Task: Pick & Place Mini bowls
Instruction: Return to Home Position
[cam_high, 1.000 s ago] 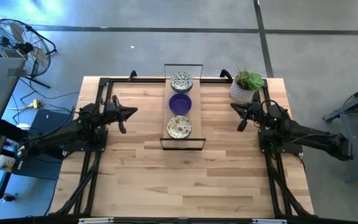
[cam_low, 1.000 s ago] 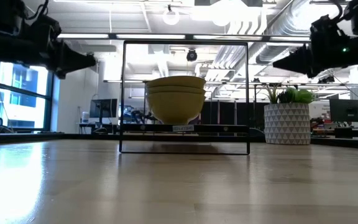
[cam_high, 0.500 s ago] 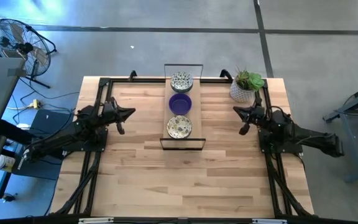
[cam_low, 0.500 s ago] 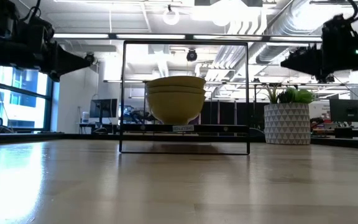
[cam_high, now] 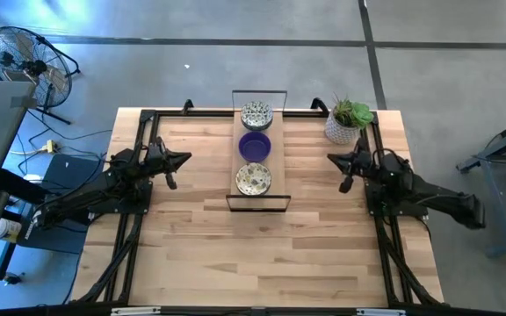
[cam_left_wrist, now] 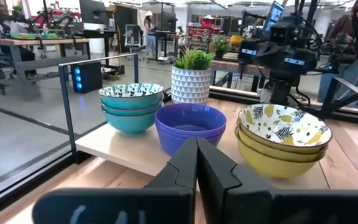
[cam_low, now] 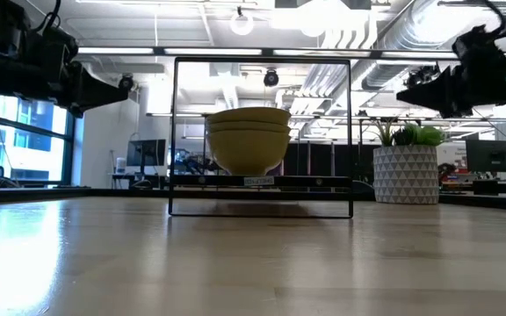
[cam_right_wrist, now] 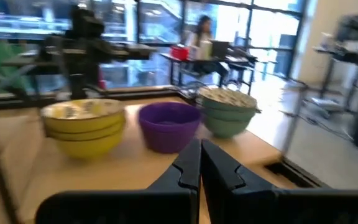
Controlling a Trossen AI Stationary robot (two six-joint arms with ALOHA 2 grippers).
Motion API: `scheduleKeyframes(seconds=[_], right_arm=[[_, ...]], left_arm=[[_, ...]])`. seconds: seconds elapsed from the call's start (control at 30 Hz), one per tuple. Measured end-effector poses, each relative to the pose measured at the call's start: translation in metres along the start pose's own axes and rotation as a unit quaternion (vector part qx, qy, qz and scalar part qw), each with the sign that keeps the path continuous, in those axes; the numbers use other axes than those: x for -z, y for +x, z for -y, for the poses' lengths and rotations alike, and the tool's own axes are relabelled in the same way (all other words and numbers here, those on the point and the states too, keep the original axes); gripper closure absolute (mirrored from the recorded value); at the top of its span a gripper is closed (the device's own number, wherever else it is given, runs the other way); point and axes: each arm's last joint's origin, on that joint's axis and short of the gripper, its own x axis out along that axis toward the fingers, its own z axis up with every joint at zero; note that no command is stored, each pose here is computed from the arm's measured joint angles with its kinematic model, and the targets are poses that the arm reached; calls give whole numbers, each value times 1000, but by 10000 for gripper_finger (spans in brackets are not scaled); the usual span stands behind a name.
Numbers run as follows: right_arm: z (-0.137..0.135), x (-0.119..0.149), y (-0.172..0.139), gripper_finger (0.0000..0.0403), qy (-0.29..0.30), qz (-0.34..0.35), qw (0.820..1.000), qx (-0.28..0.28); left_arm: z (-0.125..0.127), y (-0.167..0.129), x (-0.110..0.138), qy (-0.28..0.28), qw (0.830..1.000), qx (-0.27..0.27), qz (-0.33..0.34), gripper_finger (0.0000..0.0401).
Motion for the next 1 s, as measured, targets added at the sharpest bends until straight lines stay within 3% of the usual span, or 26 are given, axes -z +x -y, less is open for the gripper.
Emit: scheduleKeyframes(seconds=[0.27, 1.0], right_arm=[[11, 3, 1, 403, 34, -16, 998, 44], [10, 3, 2, 403, 24, -16, 999, 34]], left_arm=[[0, 0, 0, -23, 1000, -1, -2, 401], [0, 0, -1, -28, 1000, -2, -4, 400]])
